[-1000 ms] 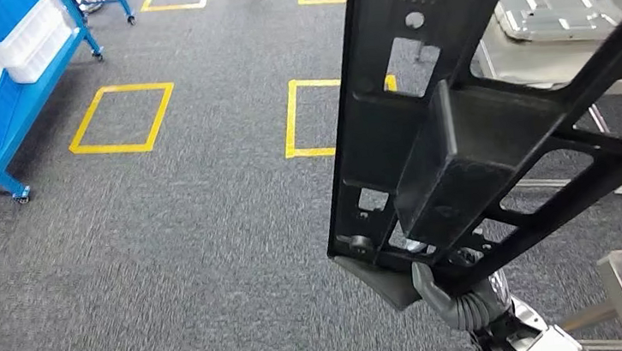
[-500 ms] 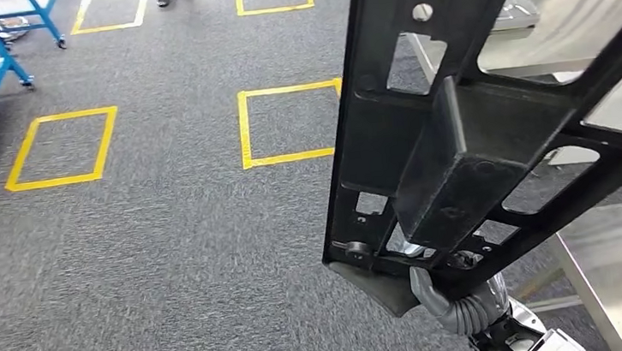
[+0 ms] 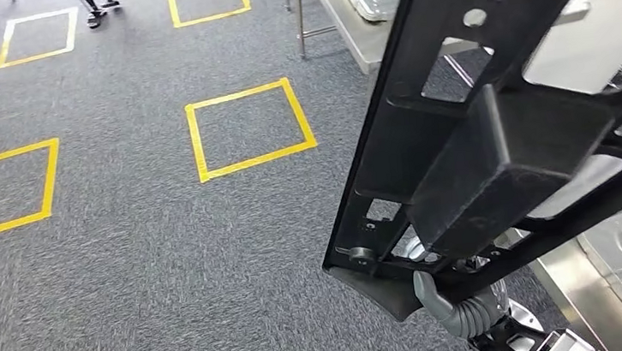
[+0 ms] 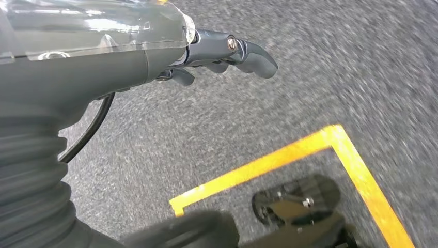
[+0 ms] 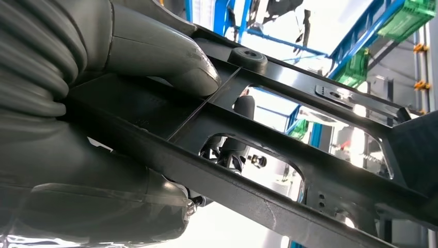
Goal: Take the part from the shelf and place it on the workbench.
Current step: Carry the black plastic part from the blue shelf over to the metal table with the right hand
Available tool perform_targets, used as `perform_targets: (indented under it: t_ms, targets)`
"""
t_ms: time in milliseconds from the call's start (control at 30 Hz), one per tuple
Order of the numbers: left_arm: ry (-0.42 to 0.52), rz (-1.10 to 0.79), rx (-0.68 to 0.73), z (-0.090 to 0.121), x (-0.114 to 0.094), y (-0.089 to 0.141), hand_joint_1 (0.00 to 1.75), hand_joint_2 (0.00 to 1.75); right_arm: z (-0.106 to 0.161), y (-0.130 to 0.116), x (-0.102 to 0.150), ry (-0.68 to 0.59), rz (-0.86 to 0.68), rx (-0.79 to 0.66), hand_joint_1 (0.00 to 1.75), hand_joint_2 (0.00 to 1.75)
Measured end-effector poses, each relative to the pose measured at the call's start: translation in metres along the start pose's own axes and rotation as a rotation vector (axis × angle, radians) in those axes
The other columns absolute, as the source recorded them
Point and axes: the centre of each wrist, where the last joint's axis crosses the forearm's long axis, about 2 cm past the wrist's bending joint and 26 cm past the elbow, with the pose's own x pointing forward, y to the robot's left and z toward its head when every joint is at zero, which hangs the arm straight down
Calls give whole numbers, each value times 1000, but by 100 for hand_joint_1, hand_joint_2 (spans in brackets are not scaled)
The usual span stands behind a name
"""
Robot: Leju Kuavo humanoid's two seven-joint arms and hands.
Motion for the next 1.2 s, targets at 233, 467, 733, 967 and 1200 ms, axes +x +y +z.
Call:
perform_targets:
  t_ms: [233,467,733,967,1200]
  targets:
    - [49,83,-43,-1,0,0,0,175,7,4,1,50,37,-42,175,175]
    - [23,68,-85,2,2,-7,0,175,30,1,19,80,132,-176,175,175]
    - [-2,36,-88,8,2,-19,0,175,45,-8,27,145,158,-178,175,175]
    - [105,4,-144,9,10,-24,0,175,56,-12,39,189,181,-167,175,175]
    - [103,23,-137,7,19,-21,0,175,52,-22,36,156,189,-160,175,175]
